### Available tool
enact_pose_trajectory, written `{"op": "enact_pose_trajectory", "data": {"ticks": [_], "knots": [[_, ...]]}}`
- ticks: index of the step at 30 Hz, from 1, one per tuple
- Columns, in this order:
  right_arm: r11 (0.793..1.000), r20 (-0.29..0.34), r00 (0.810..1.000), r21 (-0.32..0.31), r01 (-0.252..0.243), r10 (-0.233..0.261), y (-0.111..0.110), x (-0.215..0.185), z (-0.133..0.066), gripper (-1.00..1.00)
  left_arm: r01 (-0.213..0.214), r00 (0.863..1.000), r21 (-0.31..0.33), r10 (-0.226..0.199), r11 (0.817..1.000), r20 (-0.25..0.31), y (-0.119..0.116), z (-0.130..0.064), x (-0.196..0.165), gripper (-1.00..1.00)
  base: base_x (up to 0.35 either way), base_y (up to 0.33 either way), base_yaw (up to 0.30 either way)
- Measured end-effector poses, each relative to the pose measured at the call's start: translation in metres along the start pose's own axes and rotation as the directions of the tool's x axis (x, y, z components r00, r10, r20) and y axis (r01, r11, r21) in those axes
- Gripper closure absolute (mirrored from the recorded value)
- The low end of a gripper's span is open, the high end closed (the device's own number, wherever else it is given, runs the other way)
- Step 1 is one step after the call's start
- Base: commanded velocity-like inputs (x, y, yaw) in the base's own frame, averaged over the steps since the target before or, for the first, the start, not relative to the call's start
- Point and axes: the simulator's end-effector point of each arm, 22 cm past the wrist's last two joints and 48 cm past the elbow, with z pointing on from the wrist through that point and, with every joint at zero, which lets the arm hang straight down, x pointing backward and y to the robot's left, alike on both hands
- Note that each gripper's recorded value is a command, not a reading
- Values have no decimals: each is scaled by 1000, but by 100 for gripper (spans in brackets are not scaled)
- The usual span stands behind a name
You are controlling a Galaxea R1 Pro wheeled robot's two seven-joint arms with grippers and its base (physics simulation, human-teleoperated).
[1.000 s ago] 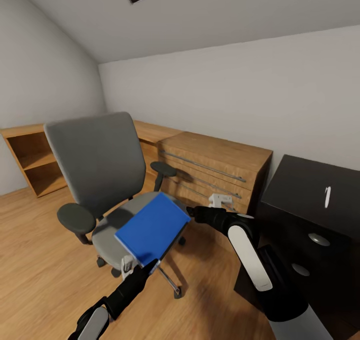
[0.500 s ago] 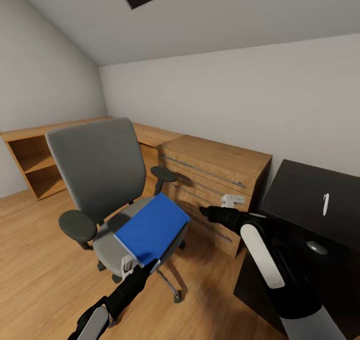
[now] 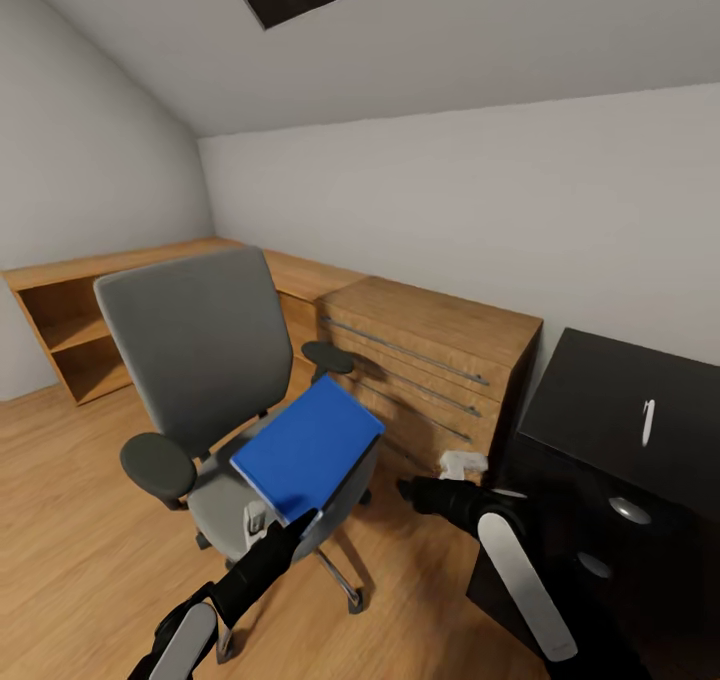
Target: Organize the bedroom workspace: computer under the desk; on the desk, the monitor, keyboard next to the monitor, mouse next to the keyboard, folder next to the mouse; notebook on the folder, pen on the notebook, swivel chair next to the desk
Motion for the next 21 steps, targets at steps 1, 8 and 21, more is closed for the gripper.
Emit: {"op": "enact_pose_trajectory", "data": {"ticks": [1,8,21], "knots": [[1000,-23,1000,7,0,1,-3,13,0,-100,0,1000,4,0,1000,-1,-4,1,-1,100,0,0,0],[990,-189,981,123,73,-49,-43,115,-16,-100,7,1000,37,-6,999,-29,-34,8,0,100,0,0,0],[958,-304,949,239,160,-83,-82,190,-42,-100,24,991,28,-20,999,-136,-92,33,25,100,0,0,0]]}}
